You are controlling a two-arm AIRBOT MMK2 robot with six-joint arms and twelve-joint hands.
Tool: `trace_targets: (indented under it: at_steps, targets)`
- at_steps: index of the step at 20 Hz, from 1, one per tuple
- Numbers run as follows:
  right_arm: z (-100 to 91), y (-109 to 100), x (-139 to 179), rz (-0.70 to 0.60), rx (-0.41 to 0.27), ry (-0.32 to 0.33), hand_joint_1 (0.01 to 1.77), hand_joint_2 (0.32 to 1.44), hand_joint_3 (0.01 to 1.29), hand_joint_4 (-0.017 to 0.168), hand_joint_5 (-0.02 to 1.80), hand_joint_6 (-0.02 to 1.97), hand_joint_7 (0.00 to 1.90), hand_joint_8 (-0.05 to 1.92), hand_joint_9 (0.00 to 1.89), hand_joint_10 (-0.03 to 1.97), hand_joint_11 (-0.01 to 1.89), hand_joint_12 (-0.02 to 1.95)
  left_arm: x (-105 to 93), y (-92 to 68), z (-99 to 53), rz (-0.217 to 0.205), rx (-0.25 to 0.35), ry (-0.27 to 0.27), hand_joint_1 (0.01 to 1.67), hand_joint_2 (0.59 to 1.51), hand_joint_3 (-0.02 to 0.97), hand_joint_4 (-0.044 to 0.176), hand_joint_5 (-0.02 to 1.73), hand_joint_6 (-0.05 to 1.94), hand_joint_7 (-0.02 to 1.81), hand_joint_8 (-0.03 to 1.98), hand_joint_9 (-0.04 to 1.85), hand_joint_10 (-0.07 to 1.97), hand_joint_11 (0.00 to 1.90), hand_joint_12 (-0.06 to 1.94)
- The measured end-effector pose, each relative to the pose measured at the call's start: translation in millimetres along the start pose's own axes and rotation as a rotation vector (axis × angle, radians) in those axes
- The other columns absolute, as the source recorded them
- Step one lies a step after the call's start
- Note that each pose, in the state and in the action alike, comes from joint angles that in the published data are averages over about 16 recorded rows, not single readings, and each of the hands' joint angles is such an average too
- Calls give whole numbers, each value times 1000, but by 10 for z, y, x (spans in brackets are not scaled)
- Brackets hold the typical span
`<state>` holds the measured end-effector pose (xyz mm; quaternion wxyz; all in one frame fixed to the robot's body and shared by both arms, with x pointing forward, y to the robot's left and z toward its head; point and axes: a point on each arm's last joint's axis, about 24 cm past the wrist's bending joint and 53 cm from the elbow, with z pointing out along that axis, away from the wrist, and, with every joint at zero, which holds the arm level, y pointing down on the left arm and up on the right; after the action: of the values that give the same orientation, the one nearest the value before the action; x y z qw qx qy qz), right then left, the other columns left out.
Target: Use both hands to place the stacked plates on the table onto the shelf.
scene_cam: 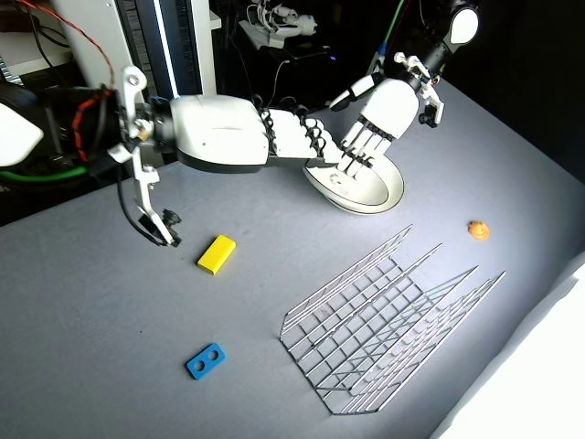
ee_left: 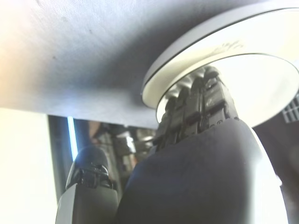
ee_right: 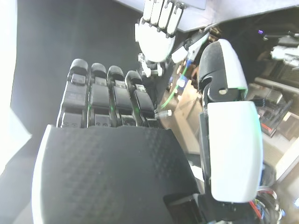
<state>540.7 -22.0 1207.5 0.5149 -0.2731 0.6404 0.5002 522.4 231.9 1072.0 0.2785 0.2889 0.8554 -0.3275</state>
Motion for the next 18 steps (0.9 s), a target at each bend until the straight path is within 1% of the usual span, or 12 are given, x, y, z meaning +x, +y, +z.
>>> trace_targets:
  at_steps: [5, 13, 18]
  targets:
    - [234, -17, 177, -37, -19, 12, 912, 1058, 19, 5, 21, 21, 21, -19, 16, -4, 21, 5, -14, -44, 54, -30, -4, -17, 22, 1179, 10, -3, -14, -12, -13, -25, -19, -23, 14, -27]
    - [590, 16, 403, -86, -55, 13, 1130, 1007, 19, 5, 21, 20, 21, -19, 15, -4, 24, 5, -41, -72, 99, -55, -8, -35, 21, 1182, 10, -3, -13, -13, -14, -25, -17, -24, 14, -26]
    - [782, 20, 507, -92, -64, 8, 1213, 1001, 18, 6, 21, 20, 21, -19, 15, -3, 27, 5, -56, -90, 123, -67, -9, -44, 21, 1180, 10, -3, -13, -16, -14, -25, -17, -24, 14, -25]
